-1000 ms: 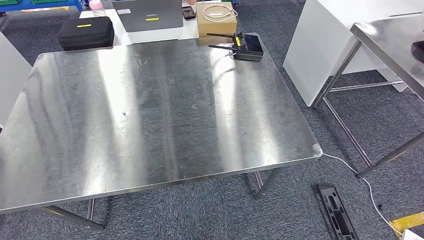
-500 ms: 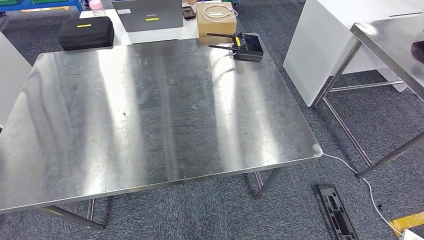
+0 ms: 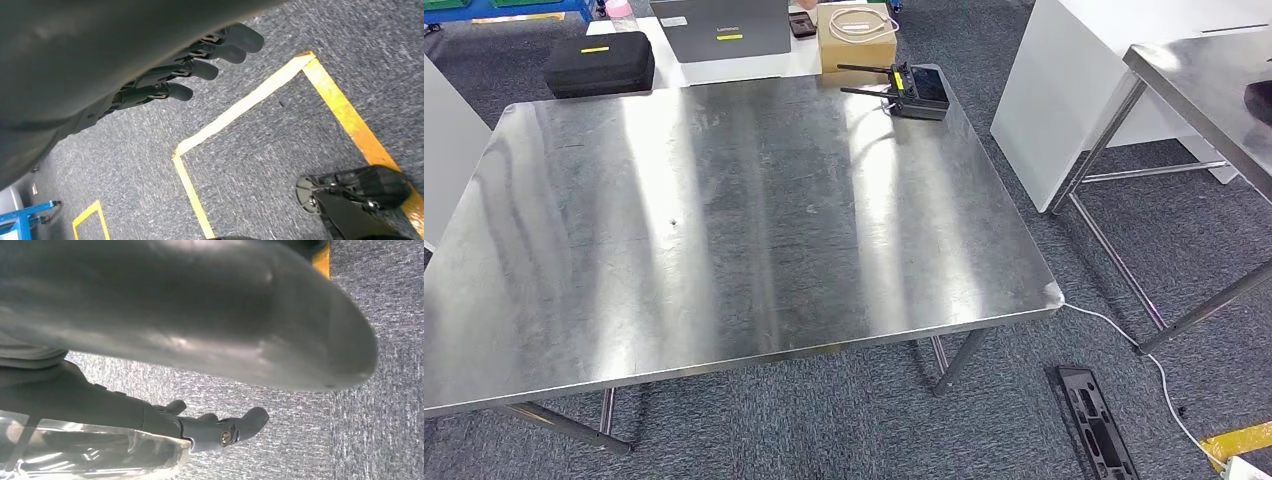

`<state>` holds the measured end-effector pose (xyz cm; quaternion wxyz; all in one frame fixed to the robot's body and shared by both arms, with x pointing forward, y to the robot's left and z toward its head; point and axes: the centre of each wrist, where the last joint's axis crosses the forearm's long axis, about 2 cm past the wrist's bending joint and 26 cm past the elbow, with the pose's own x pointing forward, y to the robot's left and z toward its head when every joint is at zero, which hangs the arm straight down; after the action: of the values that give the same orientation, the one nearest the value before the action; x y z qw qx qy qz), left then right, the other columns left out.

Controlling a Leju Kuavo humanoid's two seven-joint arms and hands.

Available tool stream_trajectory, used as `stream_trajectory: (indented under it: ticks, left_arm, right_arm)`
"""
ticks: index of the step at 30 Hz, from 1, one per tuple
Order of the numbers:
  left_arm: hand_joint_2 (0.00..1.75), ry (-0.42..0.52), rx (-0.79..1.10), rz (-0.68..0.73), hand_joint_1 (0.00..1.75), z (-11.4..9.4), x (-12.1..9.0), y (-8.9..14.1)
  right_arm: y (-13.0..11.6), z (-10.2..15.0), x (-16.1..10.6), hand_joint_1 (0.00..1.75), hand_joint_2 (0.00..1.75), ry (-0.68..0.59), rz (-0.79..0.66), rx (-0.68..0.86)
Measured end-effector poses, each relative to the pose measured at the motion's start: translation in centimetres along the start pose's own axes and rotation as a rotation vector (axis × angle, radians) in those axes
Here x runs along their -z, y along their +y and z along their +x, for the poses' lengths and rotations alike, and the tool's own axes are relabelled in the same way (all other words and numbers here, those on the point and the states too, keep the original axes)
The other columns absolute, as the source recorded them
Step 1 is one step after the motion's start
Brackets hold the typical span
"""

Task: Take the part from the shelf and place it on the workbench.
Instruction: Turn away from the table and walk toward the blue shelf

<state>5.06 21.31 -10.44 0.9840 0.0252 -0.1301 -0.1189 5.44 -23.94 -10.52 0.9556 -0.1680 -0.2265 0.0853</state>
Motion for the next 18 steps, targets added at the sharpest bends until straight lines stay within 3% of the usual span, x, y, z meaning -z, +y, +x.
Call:
stream_trajectory:
  ticks: [18]
  left_arm:
    - [0.0,0.026,0.0,0.038,0.0,-0.23,0.07,0.56]
  right_arm:
    - [0.95,0.05,-0.47,0.0,0.0,-0.014,0.019,0.004]
